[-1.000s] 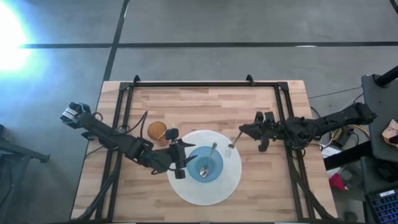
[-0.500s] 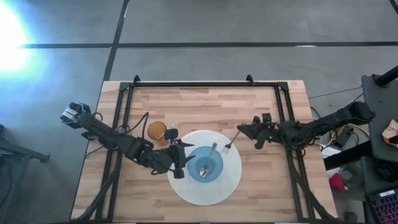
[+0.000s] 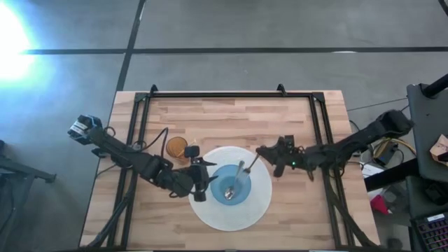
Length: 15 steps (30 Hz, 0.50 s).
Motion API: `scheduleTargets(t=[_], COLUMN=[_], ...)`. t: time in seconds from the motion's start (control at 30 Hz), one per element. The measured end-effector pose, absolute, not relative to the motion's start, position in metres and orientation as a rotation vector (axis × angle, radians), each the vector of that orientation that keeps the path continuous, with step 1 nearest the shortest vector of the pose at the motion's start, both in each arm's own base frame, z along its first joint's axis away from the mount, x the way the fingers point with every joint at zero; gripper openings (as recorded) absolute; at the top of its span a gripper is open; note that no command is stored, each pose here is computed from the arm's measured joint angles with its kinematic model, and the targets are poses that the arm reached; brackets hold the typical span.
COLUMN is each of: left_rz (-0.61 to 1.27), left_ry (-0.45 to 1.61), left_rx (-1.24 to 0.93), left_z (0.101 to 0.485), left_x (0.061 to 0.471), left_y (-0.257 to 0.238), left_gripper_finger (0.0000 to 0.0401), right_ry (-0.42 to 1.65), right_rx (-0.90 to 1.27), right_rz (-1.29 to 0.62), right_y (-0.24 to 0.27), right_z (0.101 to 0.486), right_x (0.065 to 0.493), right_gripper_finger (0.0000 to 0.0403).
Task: Pick & Place Utensil
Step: Put the fork into the blue bowl
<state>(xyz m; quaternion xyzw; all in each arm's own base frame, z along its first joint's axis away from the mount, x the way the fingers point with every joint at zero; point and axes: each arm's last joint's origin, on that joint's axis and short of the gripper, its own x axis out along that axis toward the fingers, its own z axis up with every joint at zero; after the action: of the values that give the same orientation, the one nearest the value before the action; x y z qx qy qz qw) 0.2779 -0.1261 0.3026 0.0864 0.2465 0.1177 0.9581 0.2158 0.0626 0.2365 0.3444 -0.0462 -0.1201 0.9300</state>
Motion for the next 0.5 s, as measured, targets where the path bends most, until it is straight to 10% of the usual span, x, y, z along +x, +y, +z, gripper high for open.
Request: scheduleTargets(t=[0.5], left_rz=[0.219], left_ry=[0.503], left_rx=[0.184], left_z=[0.302], left_x=[0.275], left_y=[-0.132], left_gripper_finger=[0.0190], right_ry=[-0.037], right_rx=[0.701], right_rz=[-0.366], right_y=[0.092], right_z=[0.216], right_x=[0.242], right_gripper_finger=[0.0008])
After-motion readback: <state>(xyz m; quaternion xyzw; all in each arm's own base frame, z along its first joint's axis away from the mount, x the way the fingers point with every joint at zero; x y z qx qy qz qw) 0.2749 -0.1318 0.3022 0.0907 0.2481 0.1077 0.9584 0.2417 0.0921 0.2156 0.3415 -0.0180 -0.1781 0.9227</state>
